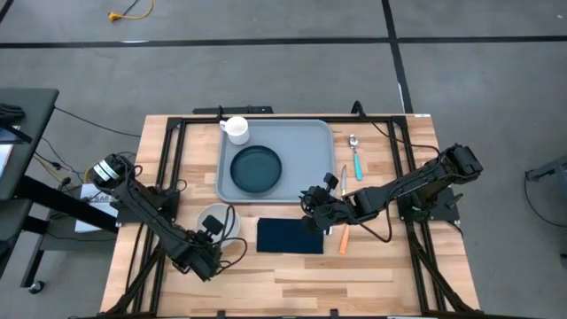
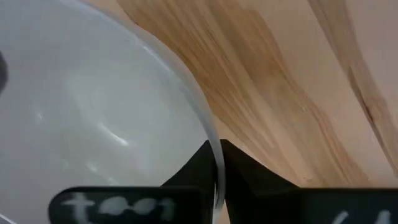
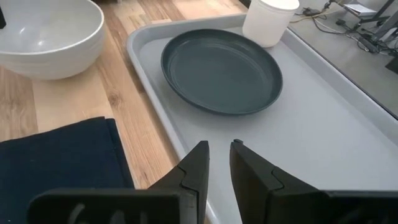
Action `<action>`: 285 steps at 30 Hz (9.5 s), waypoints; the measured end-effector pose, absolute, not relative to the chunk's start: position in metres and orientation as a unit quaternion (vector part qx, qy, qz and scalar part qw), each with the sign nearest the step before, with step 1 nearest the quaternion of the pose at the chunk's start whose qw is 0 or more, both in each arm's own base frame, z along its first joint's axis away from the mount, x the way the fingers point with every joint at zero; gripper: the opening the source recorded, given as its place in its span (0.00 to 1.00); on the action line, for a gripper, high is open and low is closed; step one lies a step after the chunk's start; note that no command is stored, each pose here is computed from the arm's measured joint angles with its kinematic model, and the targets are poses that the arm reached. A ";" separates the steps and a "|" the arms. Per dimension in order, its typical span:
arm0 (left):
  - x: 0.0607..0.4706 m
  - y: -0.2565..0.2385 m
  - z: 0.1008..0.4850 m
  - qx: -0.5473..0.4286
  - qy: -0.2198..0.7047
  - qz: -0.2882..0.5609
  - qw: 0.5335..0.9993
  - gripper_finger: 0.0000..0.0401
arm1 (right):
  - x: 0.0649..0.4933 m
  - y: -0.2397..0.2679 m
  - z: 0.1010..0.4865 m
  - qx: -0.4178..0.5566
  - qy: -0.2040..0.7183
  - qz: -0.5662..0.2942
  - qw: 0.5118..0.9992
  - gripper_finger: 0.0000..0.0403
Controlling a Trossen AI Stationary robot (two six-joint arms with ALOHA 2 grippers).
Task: Set up tray
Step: Put the white bowl on the black plate, then put the dark blue napkin on the right side of the black plate
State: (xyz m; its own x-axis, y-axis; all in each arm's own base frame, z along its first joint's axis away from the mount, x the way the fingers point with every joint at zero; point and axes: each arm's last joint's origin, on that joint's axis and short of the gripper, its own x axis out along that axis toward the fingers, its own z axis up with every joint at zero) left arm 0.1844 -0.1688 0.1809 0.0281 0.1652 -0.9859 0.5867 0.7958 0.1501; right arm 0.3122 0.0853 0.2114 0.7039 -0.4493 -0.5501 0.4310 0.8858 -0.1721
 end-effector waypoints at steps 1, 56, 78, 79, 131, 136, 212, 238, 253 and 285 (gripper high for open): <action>0.184 -0.169 0.181 0.277 0.679 -0.159 0.661 0.01 | 0.312 0.085 0.211 -0.015 0.302 -0.238 0.923 0.15; 0.290 0.061 0.282 0.259 0.619 -0.136 0.728 0.00 | 0.320 0.111 0.218 -0.121 0.186 -0.006 0.975 0.15; 0.283 0.060 0.242 0.244 0.645 -0.126 0.713 0.00 | 0.291 0.078 0.171 -0.001 0.137 -0.103 0.985 0.15; 0.283 0.060 0.239 0.249 0.645 -0.119 0.712 0.00 | 0.291 0.078 0.171 -0.001 0.137 -0.103 0.985 0.15; 0.283 0.061 0.211 0.244 0.650 -0.107 0.711 0.02 | 0.290 0.077 0.167 -0.007 0.154 -0.103 0.983 0.15; 0.283 0.060 0.211 0.237 0.646 -0.116 0.716 0.02 | 0.290 0.077 0.167 -0.007 0.154 -0.103 0.983 0.15; 0.277 0.050 0.214 0.220 0.689 -0.087 0.686 0.37 | 0.290 0.078 0.167 -0.007 0.154 -0.102 0.983 0.15; 0.259 -0.033 0.322 -0.008 0.276 -0.140 0.951 0.37 | 0.283 0.094 0.164 -0.043 0.174 -0.077 0.981 0.15; 0.156 -0.019 0.251 -0.002 0.051 0.029 0.998 0.37 | 0.268 0.117 0.151 -0.120 0.234 -0.043 0.964 0.15; 0.116 -0.012 0.201 0.019 -0.069 0.050 0.996 0.37 | 0.291 0.158 0.247 0.148 0.462 0.010 0.874 0.15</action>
State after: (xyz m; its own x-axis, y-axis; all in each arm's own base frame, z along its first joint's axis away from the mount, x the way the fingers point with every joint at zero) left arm 0.1159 -0.0115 0.2014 0.9854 0.0968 0.1398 -0.1019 0.9943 0.0303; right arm 0.2906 0.1579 0.2473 0.5726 0.1548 -0.8051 0.1192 0.9559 0.2686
